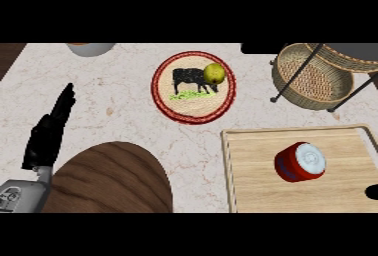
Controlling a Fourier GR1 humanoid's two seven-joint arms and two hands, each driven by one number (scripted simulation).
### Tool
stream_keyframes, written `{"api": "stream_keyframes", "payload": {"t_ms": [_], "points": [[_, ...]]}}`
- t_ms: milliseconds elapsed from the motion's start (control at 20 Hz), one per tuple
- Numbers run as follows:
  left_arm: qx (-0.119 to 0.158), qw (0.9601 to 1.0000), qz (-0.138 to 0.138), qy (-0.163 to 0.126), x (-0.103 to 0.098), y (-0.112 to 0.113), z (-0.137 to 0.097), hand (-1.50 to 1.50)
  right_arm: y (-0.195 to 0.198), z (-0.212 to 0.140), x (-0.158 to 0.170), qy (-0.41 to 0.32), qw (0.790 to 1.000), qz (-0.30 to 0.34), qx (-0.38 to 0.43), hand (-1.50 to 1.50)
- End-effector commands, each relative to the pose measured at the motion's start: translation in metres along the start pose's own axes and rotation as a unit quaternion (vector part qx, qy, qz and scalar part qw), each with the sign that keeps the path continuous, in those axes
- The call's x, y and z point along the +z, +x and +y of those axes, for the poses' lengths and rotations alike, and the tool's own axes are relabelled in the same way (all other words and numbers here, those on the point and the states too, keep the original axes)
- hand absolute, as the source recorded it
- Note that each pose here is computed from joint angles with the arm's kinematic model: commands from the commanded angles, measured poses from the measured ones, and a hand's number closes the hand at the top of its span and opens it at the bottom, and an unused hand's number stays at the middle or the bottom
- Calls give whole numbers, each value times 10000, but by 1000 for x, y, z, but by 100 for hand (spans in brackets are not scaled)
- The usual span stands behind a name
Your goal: Pick the can from the tray and place it in the tiered basket
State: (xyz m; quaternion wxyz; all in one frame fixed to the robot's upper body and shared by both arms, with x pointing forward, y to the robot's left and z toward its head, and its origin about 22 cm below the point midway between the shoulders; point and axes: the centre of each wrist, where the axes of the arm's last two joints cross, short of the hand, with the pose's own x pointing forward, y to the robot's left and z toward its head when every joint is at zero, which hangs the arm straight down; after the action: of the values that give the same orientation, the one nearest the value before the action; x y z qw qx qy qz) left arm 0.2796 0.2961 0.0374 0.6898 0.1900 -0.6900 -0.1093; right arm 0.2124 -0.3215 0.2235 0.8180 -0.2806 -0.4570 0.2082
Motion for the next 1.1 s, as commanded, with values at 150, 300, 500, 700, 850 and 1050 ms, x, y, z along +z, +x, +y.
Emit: {"api": "stream_keyframes", "payload": {"t_ms": [150, 300, 500, 700, 850, 1050], "points": [[34, 10000, -70, -5, 3, 1, -10, 0, 28, 21, -16, 424, 9953, 838, 226, -150], [-47, 10000, -30, 54, -8, 0, 6, 0, 24, 24, -27, 580, 9918, 1038, 461, -150], [-43, 9999, 47, 80, 1, -14, 0, 0, 23, 42, -32, 726, 9878, 1187, 694, -150], [-19, 9999, 69, 124, 18, -21, 6, 0, 28, 52, -20, 663, 9896, 1100, 650, -150], [-40, 10000, 0, 85, 0, 4, 4, 0, 22, 69, -25, 701, 9880, 1127, 788, -150], [2, 10000, 39, 47, -5, 3, 2, 0, 27, 70, -19, 576, 9852, 1088, 1191, -150]]}}
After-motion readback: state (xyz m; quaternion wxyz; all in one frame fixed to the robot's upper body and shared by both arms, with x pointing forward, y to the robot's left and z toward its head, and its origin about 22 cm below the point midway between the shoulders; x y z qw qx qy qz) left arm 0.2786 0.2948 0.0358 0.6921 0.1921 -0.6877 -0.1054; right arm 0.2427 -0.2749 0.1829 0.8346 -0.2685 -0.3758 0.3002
